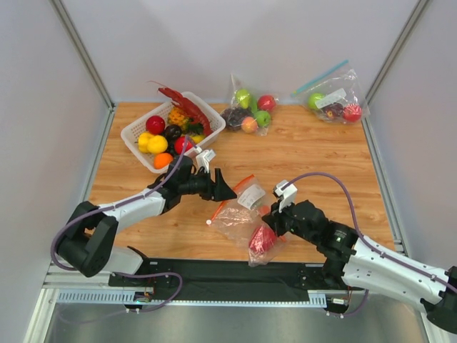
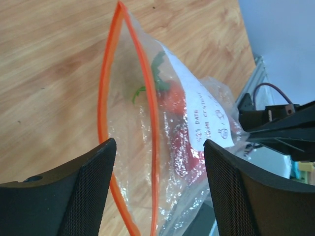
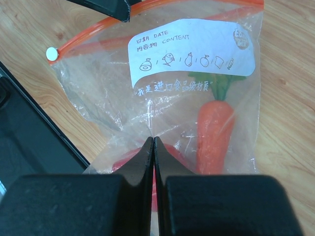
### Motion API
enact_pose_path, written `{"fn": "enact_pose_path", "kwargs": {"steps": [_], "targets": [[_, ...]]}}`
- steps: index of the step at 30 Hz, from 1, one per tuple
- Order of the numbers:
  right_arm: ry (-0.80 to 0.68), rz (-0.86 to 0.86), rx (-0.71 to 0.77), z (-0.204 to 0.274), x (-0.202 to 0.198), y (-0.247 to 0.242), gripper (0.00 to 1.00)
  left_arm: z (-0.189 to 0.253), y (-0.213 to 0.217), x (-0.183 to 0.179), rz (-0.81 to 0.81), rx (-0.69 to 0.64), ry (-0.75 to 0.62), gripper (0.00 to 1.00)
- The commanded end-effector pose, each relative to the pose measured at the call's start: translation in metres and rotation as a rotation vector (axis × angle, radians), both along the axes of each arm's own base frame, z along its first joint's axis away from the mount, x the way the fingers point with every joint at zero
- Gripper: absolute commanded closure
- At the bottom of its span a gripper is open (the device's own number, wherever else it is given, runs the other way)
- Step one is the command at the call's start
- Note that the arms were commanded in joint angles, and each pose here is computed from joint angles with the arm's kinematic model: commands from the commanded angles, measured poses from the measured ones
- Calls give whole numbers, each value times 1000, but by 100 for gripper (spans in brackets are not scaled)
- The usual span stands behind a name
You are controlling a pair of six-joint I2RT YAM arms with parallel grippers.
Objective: Open the zip-top bag and remove the fake food
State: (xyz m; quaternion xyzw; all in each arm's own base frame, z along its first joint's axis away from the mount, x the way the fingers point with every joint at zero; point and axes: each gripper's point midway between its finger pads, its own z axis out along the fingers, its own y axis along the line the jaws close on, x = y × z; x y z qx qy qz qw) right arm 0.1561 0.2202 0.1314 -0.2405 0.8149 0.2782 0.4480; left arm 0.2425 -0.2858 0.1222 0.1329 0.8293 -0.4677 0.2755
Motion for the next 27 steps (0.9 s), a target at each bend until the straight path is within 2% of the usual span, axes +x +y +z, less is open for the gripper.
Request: {"fn": "enact_pose_path", "kwargs": {"steps": [1, 3, 4, 12, 15, 16, 18, 20, 22, 23, 26, 27], "targets": [[-1, -34, 6, -2, 6, 0, 100, 24, -16, -7, -81, -124, -41, 22], [-9, -52, -1, -2, 10, -1, 100, 30, -20, -14, -108, -172, -33, 30], [-14, -61, -5, 0, 12, -1, 100, 31, -21, -16, -117, -182, -30, 40], [-31, -113, -72, 3, 51, 8, 100, 34, -25, -38, -150, -229, 9, 66], [-43, -126, -86, 5, 70, 13, 100, 33, -21, -42, -127, -231, 13, 80], [-45, -129, -86, 6, 74, 15, 100, 37, -20, -43, -122, -241, 9, 88], [-55, -152, -82, 11, 88, 17, 100, 45, -17, -44, -98, -252, -13, 99], [-65, -194, -93, 14, 100, 13, 98, 52, -16, -45, -77, -260, -30, 100], [-54, -241, -131, 24, 105, 7, 91, 62, -11, -39, -8, -240, -74, 100], [-48, -251, -137, 29, 105, 6, 77, 64, -12, -42, 2, -227, -90, 100], [-80, -269, -139, 56, 93, 2, 50, 67, 1, -30, 149, -109, -136, 100], [-103, -286, -136, 64, 91, -1, 47, 73, 4, -29, 170, -101, -157, 100]]}}
